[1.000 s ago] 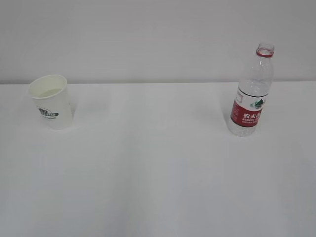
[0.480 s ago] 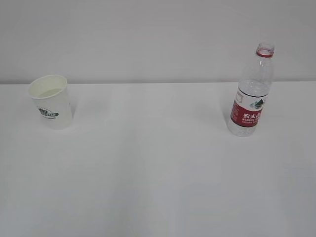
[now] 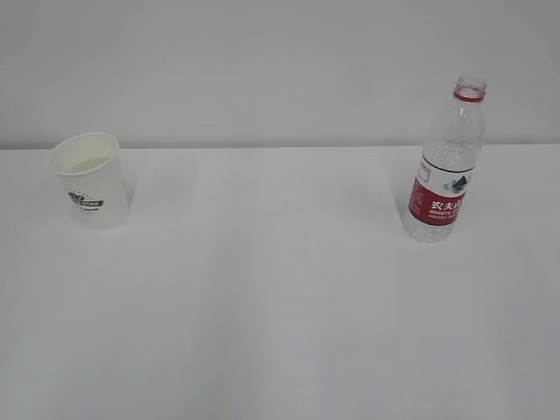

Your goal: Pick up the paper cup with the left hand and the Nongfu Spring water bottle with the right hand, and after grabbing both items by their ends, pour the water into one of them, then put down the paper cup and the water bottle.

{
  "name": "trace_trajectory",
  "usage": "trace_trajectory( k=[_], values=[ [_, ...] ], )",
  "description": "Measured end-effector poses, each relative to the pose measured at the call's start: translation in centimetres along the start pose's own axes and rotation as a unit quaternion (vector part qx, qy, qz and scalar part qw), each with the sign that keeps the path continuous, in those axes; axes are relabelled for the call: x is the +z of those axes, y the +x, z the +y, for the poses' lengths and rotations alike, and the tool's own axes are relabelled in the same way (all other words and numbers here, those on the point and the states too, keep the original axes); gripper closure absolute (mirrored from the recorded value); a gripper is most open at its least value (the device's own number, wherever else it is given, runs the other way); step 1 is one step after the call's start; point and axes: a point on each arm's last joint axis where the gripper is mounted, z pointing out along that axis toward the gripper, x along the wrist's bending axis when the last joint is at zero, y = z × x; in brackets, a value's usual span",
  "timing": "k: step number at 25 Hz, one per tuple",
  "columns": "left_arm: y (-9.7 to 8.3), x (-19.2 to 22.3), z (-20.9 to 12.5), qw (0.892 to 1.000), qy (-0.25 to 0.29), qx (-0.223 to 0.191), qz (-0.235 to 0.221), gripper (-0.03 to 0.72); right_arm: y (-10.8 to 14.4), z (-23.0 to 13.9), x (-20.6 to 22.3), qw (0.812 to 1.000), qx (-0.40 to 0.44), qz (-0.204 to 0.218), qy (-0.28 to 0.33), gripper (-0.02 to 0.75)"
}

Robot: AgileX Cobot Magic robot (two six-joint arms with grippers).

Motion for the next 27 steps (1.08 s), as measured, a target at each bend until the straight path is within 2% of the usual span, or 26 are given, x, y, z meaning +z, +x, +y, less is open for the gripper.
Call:
trace_trajectory(
  k=[27],
  values=[
    [0.00,0.00,0.00,1.000,0.000,0.000,0.000,0.239,0.00,0.00,0.00,1.000,0.000,0.000,0.000,0.148]
  ],
)
